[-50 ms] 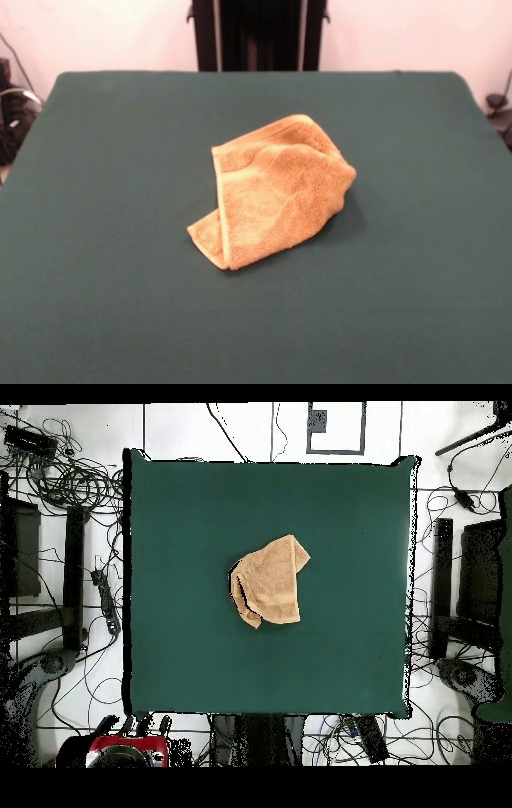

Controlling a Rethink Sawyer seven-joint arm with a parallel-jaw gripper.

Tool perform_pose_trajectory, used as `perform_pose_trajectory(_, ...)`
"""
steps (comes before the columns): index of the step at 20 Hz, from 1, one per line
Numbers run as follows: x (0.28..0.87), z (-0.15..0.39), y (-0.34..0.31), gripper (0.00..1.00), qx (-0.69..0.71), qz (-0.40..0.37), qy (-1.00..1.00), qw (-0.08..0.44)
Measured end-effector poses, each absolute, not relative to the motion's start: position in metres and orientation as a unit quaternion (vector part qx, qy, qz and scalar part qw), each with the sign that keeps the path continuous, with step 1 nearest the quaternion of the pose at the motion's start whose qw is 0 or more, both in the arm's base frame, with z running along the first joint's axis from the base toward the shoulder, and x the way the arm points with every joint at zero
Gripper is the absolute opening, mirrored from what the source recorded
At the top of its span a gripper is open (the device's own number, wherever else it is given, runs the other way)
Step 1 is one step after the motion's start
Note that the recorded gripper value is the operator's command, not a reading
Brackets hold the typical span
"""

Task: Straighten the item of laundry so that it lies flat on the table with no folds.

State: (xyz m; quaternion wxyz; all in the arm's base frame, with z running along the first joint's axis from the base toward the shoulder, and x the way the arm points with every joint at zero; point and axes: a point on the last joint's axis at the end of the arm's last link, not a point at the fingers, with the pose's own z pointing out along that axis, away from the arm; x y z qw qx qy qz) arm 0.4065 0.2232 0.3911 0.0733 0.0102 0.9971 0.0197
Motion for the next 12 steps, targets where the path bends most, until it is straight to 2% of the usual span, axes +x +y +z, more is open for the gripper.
perform_pose_trajectory(12,0.4052,0.3882,0.2179,1.0,0.019,0.01,0.997,0.075)
